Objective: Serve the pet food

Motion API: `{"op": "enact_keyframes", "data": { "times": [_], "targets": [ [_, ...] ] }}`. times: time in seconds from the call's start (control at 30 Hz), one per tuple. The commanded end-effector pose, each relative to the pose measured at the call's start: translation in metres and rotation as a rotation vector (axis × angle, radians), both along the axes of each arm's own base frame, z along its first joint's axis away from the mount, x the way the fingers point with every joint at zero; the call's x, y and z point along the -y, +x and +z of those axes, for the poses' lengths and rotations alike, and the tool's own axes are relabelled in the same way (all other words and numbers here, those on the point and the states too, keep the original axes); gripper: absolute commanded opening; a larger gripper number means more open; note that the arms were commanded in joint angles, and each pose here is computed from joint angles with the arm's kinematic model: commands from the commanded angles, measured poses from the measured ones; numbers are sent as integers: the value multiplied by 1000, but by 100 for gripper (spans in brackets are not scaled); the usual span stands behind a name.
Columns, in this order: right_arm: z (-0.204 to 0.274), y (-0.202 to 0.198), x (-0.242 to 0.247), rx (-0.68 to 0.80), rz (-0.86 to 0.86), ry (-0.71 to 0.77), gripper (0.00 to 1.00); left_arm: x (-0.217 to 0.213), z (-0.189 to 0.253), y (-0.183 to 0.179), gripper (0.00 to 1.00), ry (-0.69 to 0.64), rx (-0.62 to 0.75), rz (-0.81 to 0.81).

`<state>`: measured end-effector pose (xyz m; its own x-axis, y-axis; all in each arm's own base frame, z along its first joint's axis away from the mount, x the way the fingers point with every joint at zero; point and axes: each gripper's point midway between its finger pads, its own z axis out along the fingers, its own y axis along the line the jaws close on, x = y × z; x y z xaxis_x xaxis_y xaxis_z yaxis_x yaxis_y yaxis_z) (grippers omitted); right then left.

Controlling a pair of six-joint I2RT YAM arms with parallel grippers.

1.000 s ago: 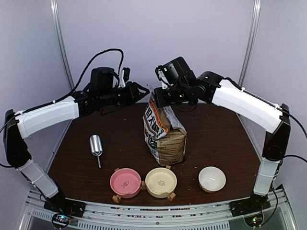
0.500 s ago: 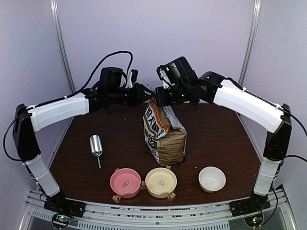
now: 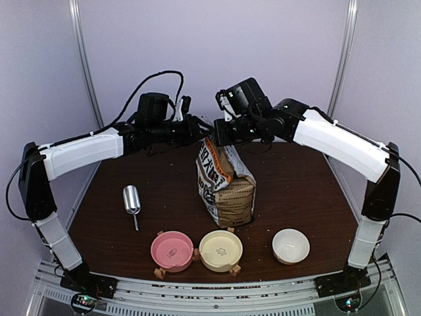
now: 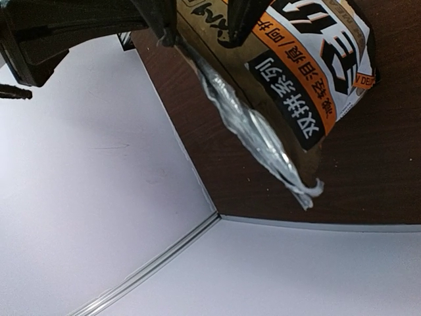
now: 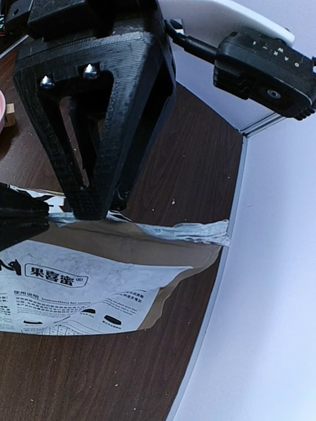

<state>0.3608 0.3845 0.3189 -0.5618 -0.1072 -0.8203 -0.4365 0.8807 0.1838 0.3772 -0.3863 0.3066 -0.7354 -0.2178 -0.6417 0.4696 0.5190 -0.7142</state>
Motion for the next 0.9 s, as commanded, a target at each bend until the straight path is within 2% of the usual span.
{"op": "enact_keyframes", "data": {
  "times": [0.0,0.13,0.27,0.53,0.77,0.87],
  "targets": [
    [14,0,8,16,-12,35,0,8,12,4,29,-45,34,-23],
    [14,0,8,17,-15,37,0,11,8,4,29,-45,26,-31],
    [14,2,10,21,-26,33,0,13,4,4,21,-43,19,-35],
    [16,2,12,23,-25,31,0,23,-1,4,14,-57,6,-59],
    [17,1,15,32,-17,7,0,28,-1,5,12,-65,7,-74],
    [17,0,19,36,-21,-6,0,32,-2,6,4,-79,1,-89]
  ]
}}
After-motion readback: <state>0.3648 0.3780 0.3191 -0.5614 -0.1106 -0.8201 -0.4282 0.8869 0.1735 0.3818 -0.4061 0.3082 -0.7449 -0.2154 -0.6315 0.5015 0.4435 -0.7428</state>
